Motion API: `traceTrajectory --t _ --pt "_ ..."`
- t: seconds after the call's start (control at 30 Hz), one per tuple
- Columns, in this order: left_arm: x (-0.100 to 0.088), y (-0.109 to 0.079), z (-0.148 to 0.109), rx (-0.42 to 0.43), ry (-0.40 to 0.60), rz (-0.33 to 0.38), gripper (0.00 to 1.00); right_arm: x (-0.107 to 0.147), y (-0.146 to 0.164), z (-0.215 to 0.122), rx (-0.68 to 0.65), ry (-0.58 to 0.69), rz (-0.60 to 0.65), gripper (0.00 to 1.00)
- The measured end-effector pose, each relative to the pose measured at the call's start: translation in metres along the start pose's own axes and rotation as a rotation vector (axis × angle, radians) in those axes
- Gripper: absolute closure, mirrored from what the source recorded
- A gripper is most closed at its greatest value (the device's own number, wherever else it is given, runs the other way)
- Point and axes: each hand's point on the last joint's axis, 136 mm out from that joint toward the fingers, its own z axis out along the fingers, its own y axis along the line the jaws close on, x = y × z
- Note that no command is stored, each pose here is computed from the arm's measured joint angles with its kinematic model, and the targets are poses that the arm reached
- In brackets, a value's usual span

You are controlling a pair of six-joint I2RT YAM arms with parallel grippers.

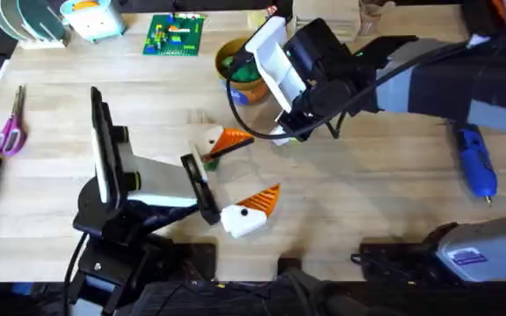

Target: Pick up the gripper from the table and insert it into the empty holder that is missing its gripper. Then pick up a screw, insert it into the mounting hole, and use the screwdriver to tighten it. Finally, clean up the table by picking up the vegetable and placing it into the bucket.

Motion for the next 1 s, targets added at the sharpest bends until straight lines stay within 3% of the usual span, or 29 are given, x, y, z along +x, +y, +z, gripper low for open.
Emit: traceTrajectory --t 0.17,0.3,0.33,1.0 --pt "0.000 0.000 0.000 0.000 0.000 0.000 0.008 0.004 -0.001 0.007 0.004 0.022 -0.002 0.715" --pt "0.000 0.000 0.000 0.000 0.000 0.000 0.008 0.002 -0.002 0.007 0.007 0.014 -0.002 0.965" --pt "0.000 0.000 0.000 0.000 0.000 0.000 0.008 0.002 -0.002 0.007 0.006 0.013 -0.002 0.988" --pt "0.000 0.000 0.000 0.000 0.000 0.000 0.008 -0.002 -0.006 -0.006 0.019 -0.012 0.005 0.995"
